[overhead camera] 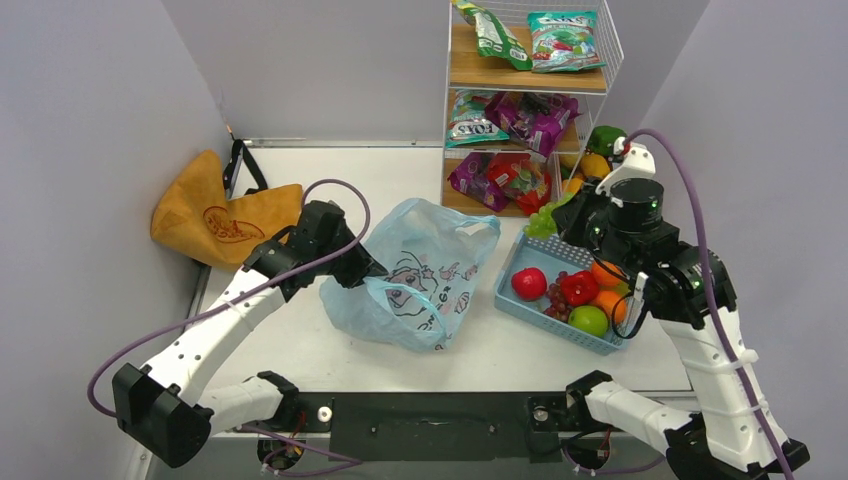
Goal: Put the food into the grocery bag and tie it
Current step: Pick up the fake fruit from the bin, then place the fake fruit in the grocery bag.
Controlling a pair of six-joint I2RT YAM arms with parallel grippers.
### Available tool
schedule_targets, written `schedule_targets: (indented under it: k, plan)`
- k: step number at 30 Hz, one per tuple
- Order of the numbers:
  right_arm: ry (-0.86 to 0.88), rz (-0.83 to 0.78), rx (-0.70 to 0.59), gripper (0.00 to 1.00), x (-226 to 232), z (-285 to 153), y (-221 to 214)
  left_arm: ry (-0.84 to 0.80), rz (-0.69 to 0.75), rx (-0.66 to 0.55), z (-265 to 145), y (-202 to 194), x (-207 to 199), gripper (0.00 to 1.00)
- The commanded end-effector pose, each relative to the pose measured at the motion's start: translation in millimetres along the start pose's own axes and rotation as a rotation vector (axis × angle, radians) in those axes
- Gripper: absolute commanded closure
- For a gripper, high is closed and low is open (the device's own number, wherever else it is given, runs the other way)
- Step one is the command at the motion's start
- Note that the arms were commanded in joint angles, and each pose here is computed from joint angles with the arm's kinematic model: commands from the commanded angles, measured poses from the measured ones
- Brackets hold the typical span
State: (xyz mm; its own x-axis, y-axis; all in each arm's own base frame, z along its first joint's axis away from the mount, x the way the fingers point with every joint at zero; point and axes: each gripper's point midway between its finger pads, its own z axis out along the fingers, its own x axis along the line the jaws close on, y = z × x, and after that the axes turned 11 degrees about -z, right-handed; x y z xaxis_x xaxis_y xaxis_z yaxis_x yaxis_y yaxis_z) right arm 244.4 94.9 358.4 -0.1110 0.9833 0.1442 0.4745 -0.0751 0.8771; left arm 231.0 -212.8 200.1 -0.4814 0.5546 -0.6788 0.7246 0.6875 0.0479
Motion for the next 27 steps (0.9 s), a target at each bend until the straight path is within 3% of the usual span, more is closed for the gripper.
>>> schedule_targets:
  k: [1,10,18,27]
  plan:
    - [0.139,-0.008,-0.110,1.00,22,-26,31,-0.105,-0.011,0.000,-5,6,-36,1.00]
    - [0.481,-0.036,-0.224,1.00,87,-67,62,-0.169,-0.073,0.000,-9,10,-58,1.00]
    - [0.649,-0.029,-0.324,1.00,120,-102,92,-0.196,-0.125,0.000,-10,16,-66,1.00]
    - [0.707,-0.036,-0.188,1.00,164,-64,74,-0.278,-0.172,0.058,-15,8,-80,1.00]
